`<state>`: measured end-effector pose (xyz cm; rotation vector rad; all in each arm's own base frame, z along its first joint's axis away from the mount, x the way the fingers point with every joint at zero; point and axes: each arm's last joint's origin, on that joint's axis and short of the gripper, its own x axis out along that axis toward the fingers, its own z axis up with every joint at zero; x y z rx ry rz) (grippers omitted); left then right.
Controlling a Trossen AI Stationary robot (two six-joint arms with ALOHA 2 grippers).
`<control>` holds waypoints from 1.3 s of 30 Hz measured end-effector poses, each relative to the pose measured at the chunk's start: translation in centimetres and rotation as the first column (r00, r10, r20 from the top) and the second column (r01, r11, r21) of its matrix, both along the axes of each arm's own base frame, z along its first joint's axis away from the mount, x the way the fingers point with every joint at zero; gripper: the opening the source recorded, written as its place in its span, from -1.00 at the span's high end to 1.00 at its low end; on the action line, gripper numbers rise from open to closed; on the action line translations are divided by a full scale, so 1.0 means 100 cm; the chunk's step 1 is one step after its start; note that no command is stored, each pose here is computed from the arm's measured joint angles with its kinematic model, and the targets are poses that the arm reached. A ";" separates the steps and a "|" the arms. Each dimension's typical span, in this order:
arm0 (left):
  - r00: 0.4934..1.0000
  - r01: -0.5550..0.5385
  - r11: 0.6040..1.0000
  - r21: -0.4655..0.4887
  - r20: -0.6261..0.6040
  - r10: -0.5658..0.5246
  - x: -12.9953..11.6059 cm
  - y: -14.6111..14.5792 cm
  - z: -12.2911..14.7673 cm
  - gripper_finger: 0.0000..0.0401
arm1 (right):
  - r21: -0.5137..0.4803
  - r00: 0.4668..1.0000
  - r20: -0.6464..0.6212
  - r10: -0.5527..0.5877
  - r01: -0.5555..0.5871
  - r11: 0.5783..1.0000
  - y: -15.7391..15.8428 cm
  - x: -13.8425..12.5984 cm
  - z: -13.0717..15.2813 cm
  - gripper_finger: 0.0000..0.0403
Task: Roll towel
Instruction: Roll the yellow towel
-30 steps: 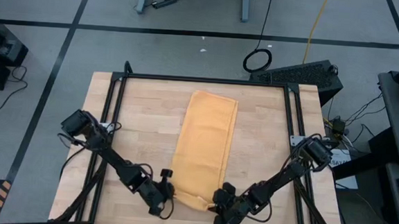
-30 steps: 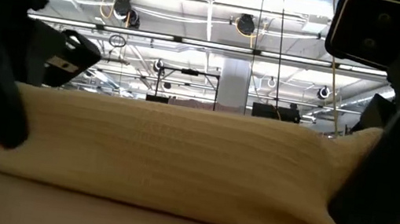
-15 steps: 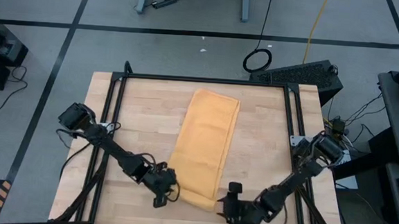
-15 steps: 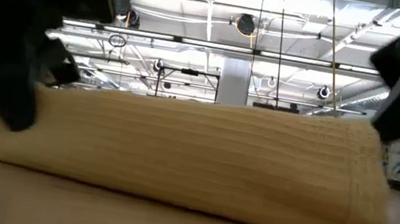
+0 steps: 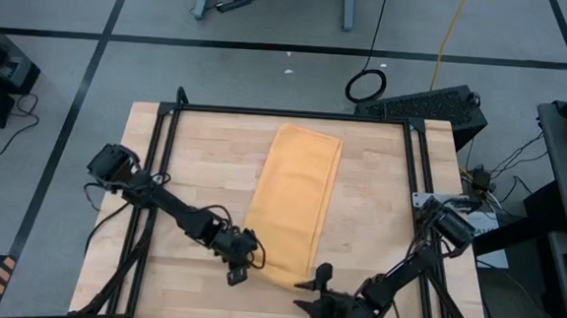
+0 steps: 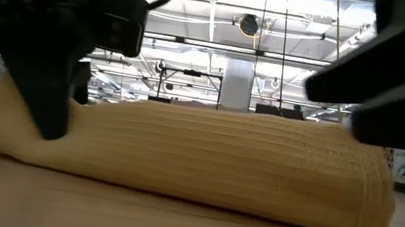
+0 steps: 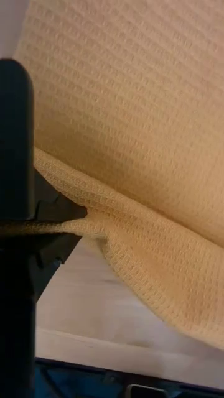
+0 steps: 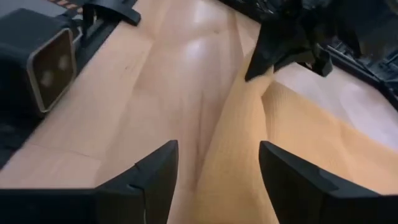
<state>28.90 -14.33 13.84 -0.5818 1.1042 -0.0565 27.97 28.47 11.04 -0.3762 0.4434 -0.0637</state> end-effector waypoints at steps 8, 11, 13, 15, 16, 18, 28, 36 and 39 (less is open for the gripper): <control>1.000 -0.022 0.999 -0.029 -0.011 0.022 0.004 0.007 0.000 0.98 | -0.027 0.997 -0.068 0.019 -0.020 0.999 -0.014 0.014 -0.014 -0.06; 0.999 -0.033 0.998 -0.049 -0.013 0.032 0.004 0.007 0.001 0.98 | -0.035 0.997 -0.078 -0.007 0.004 0.999 -0.019 0.019 -0.022 -0.04; 0.999 -0.033 0.998 -0.058 -0.009 0.032 0.005 0.006 0.001 0.98 | -0.017 0.996 -0.081 -0.028 0.026 1.000 -0.022 0.022 -0.025 -0.03; 1.000 -0.028 0.997 -0.066 -0.012 0.027 0.005 0.006 0.001 0.98 | 0.009 0.994 -0.095 -0.048 0.050 0.999 -0.026 0.024 -0.027 -0.03; 1.000 -0.026 0.997 -0.070 -0.014 0.025 0.005 0.006 0.001 0.98 | 0.015 0.993 -0.095 -0.065 0.066 0.998 -0.027 0.024 -0.027 -0.03; 0.999 -0.024 0.997 -0.069 -0.026 0.023 0.004 0.006 0.001 0.98 | 0.016 0.991 -0.084 -0.105 0.107 0.994 -0.029 0.024 -0.028 -0.03; 0.999 -0.029 0.998 -0.055 -0.024 0.027 0.004 0.006 0.001 0.86 | 0.184 0.955 -0.172 -0.242 0.273 0.944 -0.046 0.027 -0.036 0.06; 0.996 0.079 0.997 0.010 0.045 -0.080 0.001 0.005 0.008 0.69 | 0.276 0.946 -0.203 -0.251 0.301 0.913 -0.047 0.028 -0.037 0.63; 0.987 0.143 0.990 -0.008 0.074 -0.142 -0.003 0.006 0.021 0.51 | 0.289 0.942 -0.208 -0.263 0.316 0.904 -0.048 0.028 -0.038 0.83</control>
